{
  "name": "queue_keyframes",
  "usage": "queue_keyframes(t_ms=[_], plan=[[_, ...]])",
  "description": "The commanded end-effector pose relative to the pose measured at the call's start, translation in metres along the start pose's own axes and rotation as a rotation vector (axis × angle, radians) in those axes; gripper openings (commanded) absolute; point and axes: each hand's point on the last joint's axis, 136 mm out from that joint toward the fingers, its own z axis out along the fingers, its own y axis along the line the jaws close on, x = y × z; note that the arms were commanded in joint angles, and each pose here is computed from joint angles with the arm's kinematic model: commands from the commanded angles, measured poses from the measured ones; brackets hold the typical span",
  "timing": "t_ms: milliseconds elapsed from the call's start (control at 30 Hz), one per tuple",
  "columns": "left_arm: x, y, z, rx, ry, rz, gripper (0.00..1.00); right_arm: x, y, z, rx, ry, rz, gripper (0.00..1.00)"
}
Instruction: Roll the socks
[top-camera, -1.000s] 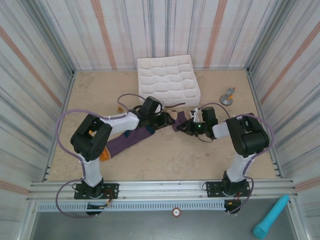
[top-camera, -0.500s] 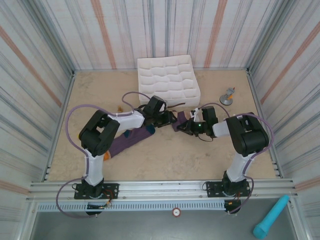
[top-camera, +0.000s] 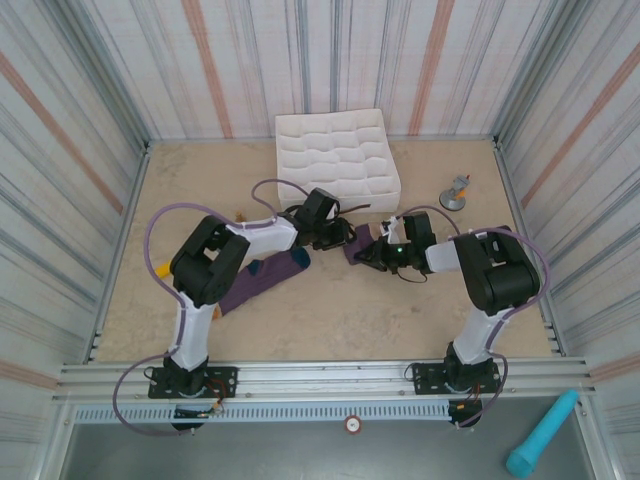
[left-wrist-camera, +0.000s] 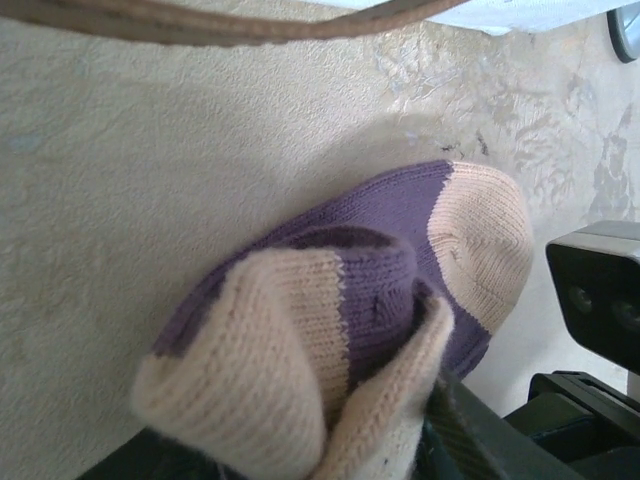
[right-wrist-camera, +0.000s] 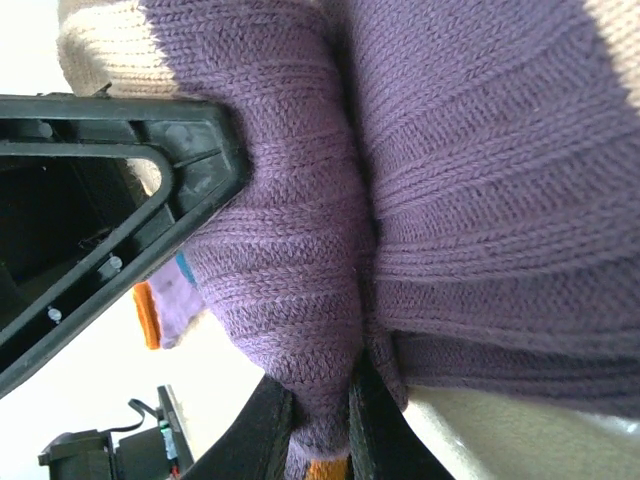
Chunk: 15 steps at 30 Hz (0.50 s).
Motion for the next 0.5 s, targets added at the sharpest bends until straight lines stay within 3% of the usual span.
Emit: queue_keyframes(t_ms=[0,100,267,467], plan=[[0.002,0.013,0.013,-0.046,0.012,0.007,0.34,0.054,-0.055,-0.003,0.193,0.129,0.171,0.00],[0.009,0.016,0.011,-0.058,0.031,-0.006,0.21,0.053,-0.051,-0.007,0.197,0.118,0.135,0.00],[0.023,0.025,-0.001,-0.087,0.058,-0.044,0.09,0.051,-0.039,-0.020,0.281,0.080,-0.008,0.06],[0.049,0.040,-0.015,-0.131,0.109,-0.116,0.03,0.052,-0.011,-0.034,0.453,0.018,-0.287,0.31]])
